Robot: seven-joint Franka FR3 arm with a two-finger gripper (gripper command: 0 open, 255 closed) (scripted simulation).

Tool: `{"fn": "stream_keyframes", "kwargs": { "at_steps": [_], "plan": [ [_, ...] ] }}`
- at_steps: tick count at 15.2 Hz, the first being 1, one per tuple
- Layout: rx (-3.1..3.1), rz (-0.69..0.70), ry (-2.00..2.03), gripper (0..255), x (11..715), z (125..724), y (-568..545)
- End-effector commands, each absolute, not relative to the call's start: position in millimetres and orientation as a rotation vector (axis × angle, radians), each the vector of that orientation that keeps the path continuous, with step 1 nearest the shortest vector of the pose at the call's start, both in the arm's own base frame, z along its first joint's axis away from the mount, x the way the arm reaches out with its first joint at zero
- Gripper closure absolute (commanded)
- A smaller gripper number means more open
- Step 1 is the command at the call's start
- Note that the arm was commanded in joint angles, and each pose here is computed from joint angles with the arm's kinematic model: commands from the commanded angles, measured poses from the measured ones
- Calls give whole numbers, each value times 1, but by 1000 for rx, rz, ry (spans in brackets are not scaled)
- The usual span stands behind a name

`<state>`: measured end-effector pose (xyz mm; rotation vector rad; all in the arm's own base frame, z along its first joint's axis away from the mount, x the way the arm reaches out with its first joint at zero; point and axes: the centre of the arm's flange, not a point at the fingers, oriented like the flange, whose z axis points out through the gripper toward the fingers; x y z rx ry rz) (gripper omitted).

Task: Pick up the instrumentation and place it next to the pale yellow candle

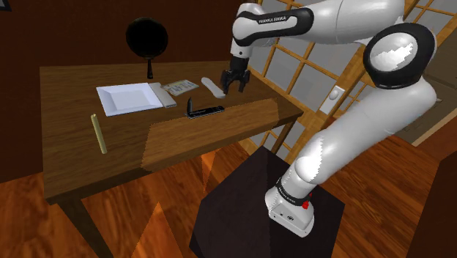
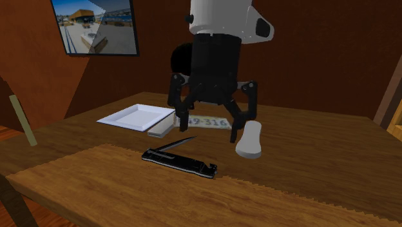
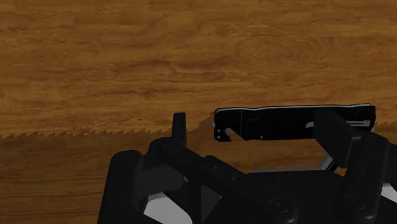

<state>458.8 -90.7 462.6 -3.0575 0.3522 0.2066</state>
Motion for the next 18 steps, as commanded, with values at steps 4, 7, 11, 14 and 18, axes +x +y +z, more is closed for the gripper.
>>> {"fn": "stream_keyframes", "kwargs": {
  "at_steps": [4,7,11,14,18],
  "plan": [
    [-3077,160,377,0,509,441,-117],
    [-3087,133,392,0,539,428,-133],
    [-3101,96,413,0,580,413,-155],
    [-3111,68,428,0,610,403,-172],
    [-3123,31,449,0,651,390,-196]
  ]
}}
